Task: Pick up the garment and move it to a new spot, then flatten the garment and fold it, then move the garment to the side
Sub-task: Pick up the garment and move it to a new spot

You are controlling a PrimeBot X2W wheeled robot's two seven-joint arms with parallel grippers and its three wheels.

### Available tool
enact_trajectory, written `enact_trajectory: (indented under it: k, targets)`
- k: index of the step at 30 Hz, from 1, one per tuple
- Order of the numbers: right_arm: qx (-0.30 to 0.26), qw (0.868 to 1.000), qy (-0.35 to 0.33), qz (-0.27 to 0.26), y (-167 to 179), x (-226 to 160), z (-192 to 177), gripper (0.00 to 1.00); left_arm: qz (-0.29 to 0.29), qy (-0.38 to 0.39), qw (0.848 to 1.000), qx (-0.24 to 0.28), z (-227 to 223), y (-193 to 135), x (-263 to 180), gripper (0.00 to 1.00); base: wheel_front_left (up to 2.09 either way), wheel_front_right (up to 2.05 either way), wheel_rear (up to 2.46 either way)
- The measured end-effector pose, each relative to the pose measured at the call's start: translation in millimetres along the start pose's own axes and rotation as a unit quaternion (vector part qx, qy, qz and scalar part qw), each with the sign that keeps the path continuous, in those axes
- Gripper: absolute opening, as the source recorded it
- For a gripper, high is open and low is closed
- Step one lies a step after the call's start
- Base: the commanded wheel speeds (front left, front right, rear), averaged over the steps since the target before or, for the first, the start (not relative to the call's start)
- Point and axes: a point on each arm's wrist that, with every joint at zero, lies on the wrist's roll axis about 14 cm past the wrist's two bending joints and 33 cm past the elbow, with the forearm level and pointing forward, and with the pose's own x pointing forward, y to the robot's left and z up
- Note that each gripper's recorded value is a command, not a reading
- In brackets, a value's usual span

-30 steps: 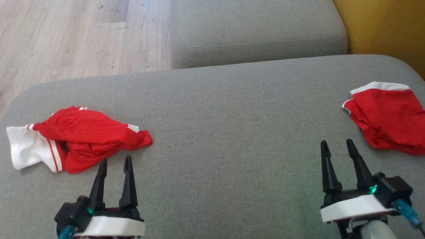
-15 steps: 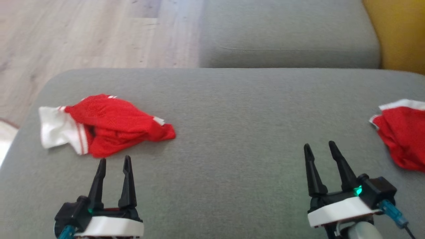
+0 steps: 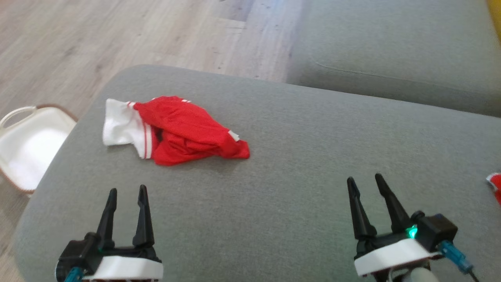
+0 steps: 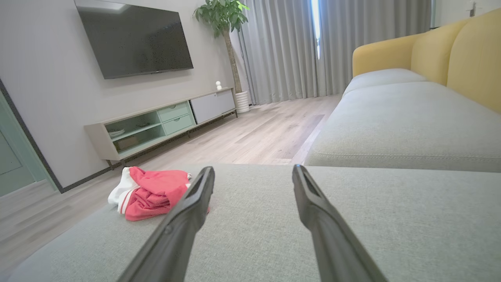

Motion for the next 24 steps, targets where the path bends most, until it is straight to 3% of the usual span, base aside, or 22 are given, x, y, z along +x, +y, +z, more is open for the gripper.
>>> enact_trajectory:
  k: [7, 14, 17, 20, 24]
  targets:
    - [0.007, 0.999, 0.025, 0.031, 19, 2, -16, 1.00, 0.029, -0.004, 1.000, 0.007, 3, 18, -9, 1.00, 0.00, 0.00, 0.00]
    - [0.014, 0.999, 0.035, 0.024, 15, 2, -24, 1.00, 0.021, 0.020, 0.999, 0.040, -4, 27, -3, 1.00, 0.00, 0.00, 0.00]
    - [0.015, 0.999, 0.043, 0.016, 7, 3, -30, 1.00, 0.003, 0.029, 0.996, 0.081, 0, 34, 19, 1.00, 0.00, 0.00, 0.00]
    - [0.009, 0.999, 0.046, 0.002, -8, 12, -35, 1.00, -0.041, 0.039, 0.988, 0.144, 21, 31, 72, 1.00, 0.00, 0.00, 0.00]
    - [0.005, 0.999, 0.036, -0.018, -29, 25, -32, 1.00, -0.112, 0.111, 0.956, 0.245, 12, 18, 116, 1.00, 0.00, 0.00, 0.00]
